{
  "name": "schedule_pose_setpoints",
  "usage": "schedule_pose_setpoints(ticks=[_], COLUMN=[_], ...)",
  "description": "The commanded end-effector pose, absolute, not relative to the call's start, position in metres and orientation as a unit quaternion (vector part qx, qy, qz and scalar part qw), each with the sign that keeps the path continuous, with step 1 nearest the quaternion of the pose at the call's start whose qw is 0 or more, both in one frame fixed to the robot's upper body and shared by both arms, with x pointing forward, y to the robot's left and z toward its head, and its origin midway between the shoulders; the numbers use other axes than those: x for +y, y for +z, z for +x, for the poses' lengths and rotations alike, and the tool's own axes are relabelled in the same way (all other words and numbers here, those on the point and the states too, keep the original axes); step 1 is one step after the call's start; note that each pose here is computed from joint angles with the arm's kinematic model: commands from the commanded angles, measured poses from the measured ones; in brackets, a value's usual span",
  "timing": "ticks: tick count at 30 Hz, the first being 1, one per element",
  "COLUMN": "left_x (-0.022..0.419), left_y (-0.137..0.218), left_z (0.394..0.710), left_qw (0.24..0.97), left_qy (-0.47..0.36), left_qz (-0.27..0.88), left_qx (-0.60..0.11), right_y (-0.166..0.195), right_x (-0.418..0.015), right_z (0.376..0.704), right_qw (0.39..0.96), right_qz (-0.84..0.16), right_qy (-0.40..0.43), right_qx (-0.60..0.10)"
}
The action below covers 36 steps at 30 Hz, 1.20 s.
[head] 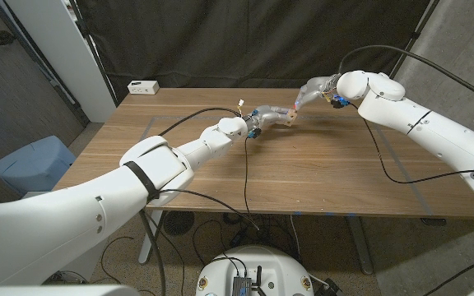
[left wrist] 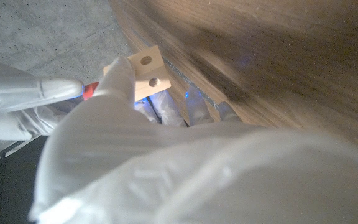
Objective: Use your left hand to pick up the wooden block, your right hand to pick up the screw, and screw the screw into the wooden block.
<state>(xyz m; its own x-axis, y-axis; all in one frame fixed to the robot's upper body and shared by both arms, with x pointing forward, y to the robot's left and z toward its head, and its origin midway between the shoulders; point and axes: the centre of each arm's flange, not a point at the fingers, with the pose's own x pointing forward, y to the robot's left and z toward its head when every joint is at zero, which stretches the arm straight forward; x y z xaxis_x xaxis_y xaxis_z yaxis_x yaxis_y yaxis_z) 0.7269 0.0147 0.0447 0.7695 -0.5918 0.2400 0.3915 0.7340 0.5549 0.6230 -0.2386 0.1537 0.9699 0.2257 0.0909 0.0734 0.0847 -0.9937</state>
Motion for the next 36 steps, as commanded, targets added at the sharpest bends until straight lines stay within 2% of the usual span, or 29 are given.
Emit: schedule_pose_setpoints(ticks=[1, 36], left_x=[0.0146, 0.0112], left_y=[0.046, 0.0441], left_z=[0.7262, 0.7245], left_qw=[0.907, 0.905], left_qy=[-0.273, -0.279], left_qz=[0.245, 0.243], left_qx=[-0.208, -0.211], right_y=[0.1509, 0.1461], right_x=[-0.2365, -0.2383], right_z=[0.624, 0.6213], right_qw=[0.728, 0.725], right_qz=[-0.675, -0.678], right_qy=[0.049, 0.03], right_qx=[-0.113, -0.121])
